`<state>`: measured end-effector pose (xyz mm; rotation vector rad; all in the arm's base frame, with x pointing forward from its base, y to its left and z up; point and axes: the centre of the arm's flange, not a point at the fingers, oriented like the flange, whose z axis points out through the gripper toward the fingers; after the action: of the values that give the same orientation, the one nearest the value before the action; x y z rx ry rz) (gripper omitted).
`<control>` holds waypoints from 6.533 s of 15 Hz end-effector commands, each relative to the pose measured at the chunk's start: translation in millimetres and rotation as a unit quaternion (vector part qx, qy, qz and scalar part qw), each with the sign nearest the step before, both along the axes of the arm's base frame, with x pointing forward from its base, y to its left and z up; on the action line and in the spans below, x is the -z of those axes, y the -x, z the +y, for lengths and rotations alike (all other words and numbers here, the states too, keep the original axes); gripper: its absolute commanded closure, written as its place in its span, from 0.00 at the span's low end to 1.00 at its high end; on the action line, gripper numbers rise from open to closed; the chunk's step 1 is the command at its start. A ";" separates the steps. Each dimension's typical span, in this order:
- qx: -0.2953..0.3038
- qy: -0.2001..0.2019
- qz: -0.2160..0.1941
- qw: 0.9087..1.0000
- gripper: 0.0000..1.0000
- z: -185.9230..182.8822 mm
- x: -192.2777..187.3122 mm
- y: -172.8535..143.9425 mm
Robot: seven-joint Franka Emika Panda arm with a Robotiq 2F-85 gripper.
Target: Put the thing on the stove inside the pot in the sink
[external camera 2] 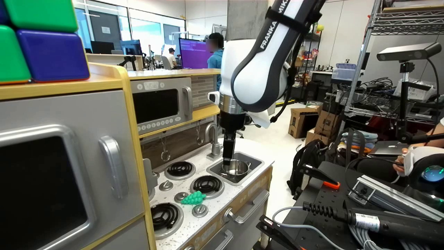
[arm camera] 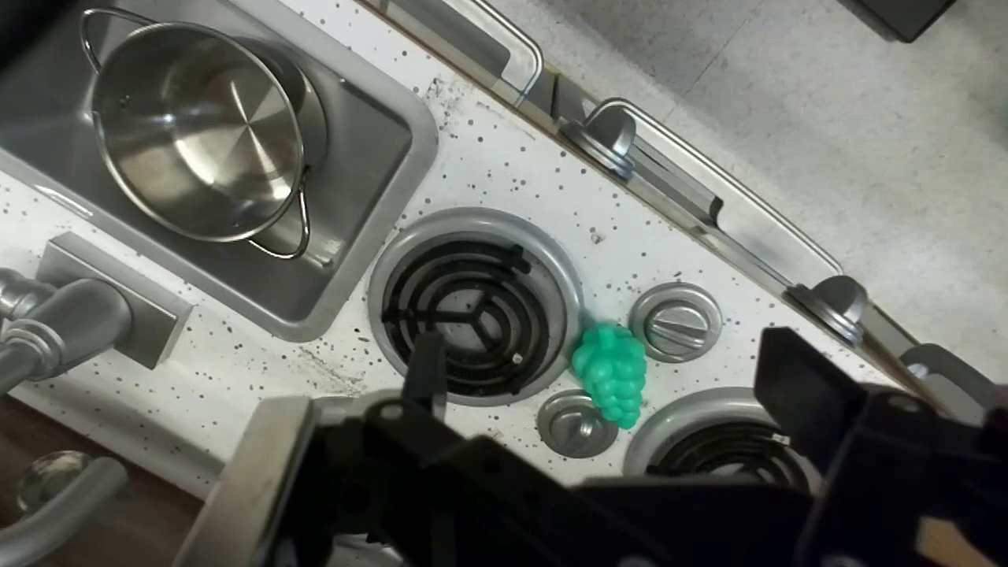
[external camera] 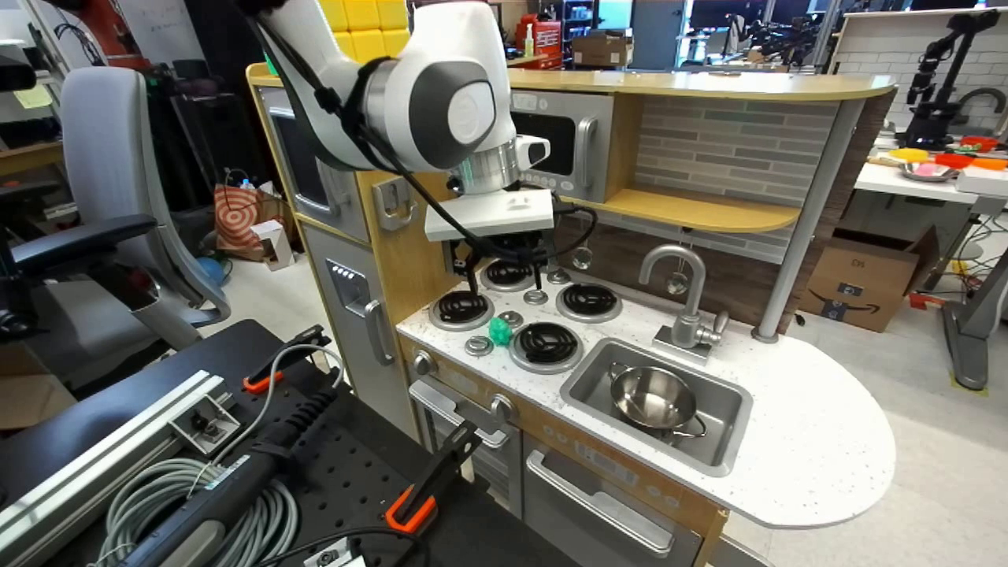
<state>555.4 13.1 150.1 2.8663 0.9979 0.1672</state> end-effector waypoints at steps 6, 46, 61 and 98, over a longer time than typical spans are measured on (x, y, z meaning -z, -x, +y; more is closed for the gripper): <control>0.010 -0.005 -0.031 0.999 0.00 47.5 63.5 -48.2; -0.116 -0.033 0.030 0.992 0.00 75.4 156.1 -103.4; -0.025 -0.029 -0.018 0.999 0.90 15.7 115.7 -90.1; 0.495 -0.132 0.016 0.859 0.22 -209.8 181.7 -161.6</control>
<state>700.3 -200.0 -28.9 3.1378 -0.6347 0.1801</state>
